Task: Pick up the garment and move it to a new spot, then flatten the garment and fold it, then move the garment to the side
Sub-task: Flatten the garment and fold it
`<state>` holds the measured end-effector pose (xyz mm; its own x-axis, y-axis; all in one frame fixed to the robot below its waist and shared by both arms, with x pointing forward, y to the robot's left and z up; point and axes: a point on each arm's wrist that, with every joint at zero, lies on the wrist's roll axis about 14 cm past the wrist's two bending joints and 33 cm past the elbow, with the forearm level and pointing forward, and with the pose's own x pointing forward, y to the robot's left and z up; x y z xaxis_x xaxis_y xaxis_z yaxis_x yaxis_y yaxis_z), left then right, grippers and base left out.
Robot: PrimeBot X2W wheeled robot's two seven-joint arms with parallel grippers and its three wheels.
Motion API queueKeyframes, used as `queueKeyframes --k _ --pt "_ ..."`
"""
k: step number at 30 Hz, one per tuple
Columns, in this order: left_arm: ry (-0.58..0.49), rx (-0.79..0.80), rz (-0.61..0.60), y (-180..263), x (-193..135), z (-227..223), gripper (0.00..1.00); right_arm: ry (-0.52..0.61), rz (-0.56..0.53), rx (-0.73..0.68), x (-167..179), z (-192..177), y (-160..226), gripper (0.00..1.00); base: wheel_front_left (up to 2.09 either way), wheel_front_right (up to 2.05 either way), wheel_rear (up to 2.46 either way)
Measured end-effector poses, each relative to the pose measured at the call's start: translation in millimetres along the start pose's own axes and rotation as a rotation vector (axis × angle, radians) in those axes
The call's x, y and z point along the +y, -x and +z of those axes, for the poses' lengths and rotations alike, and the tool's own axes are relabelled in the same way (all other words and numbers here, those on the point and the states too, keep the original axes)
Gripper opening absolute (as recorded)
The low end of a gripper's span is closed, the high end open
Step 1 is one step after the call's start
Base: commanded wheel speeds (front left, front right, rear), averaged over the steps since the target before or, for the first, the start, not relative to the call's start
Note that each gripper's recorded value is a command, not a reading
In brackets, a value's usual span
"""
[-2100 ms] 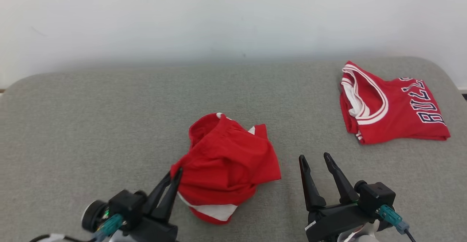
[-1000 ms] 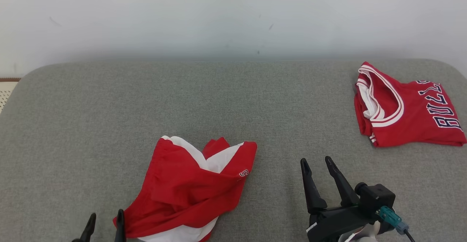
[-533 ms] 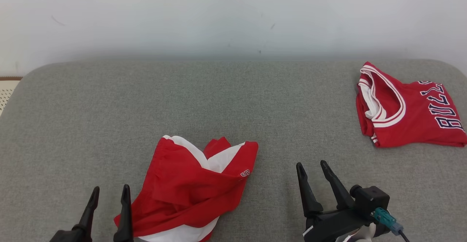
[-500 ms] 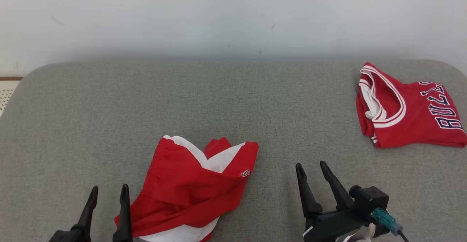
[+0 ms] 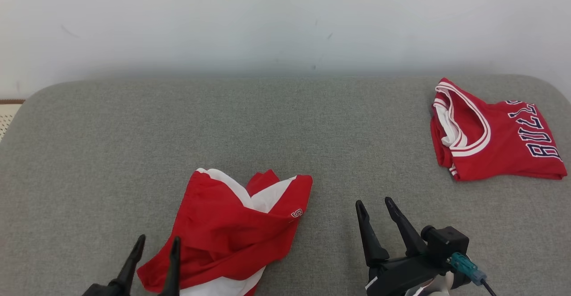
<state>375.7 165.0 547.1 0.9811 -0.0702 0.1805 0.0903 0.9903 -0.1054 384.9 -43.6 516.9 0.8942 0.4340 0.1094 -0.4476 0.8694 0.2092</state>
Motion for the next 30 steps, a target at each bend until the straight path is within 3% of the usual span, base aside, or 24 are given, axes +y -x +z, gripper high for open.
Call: queueKeyframes --k 9,18,19,20,21,30 --pt "0.014 0.051 -0.203 -16.2 -54.0 -16.1 1.00 0.001 -0.028 0.002 -9.5 -0.5 2.6 1.00 0.00 0.00 0.00" --pt "-0.022 0.165 -0.278 -30.7 -69.9 -49.2 1.00 0.003 -0.055 0.005 -19.4 -1.0 4.3 1.00 0.00 0.00 0.00" --pt "-0.027 0.191 -0.294 -36.6 -72.0 -56.8 0.61 0.004 -0.064 0.006 -22.7 -1.5 4.7 1.00 0.00 0.00 0.00" --pt "-0.028 0.193 -0.304 -40.7 -74.0 -58.0 0.16 0.004 -0.067 0.007 -24.2 -1.7 4.7 1.00 0.00 0.00 0.00" --pt "-0.036 0.193 -0.313 -45.3 -75.8 -58.5 0.00 0.004 -0.072 0.007 -25.9 -1.7 4.6 1.00 0.00 0.00 0.00" --pt "-0.077 0.082 -0.397 -95.3 -95.2 -25.1 0.00 0.008 -0.113 0.007 -40.6 -1.3 7.2 1.00 0.00 0.00 0.00"
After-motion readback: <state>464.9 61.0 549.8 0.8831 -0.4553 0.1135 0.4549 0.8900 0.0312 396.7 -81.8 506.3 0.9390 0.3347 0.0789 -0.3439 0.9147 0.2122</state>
